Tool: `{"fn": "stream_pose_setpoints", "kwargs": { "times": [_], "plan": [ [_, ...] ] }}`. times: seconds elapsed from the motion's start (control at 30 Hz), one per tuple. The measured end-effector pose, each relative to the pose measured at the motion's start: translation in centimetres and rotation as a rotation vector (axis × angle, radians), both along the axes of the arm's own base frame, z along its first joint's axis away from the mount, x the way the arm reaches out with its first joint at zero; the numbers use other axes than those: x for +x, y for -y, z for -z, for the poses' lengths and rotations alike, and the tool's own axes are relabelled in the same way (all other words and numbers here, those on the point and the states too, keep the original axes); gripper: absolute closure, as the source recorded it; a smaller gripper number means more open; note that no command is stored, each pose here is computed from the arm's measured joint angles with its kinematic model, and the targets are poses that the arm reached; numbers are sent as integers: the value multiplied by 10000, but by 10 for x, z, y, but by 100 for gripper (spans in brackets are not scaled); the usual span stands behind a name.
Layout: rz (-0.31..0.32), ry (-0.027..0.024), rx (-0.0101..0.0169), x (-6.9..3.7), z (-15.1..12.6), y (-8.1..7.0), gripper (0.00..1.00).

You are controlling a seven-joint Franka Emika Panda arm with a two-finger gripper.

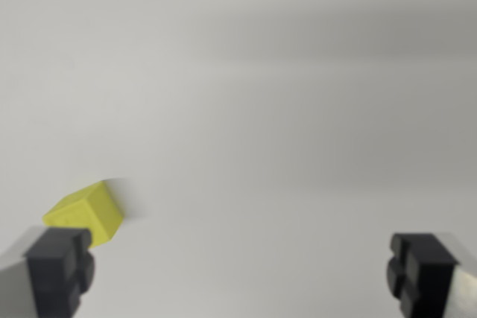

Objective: Pick yellow cube

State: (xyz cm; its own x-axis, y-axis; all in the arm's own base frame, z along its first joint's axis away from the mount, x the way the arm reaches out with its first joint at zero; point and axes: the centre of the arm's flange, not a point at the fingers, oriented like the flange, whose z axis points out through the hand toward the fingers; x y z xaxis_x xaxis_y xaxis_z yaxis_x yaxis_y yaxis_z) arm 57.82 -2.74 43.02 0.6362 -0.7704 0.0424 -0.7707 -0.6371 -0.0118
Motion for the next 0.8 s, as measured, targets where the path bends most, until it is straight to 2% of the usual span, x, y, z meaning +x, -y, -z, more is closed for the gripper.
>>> {"fn": "stream_pose_setpoints", "kwargs": {
  "times": [0.23, 0.8],
  "plan": [
    [-87, -18, 0, -2, 2, -2, 0],
    [-644, -81, 22, -21, 44, -30, 0]
  ]
}}
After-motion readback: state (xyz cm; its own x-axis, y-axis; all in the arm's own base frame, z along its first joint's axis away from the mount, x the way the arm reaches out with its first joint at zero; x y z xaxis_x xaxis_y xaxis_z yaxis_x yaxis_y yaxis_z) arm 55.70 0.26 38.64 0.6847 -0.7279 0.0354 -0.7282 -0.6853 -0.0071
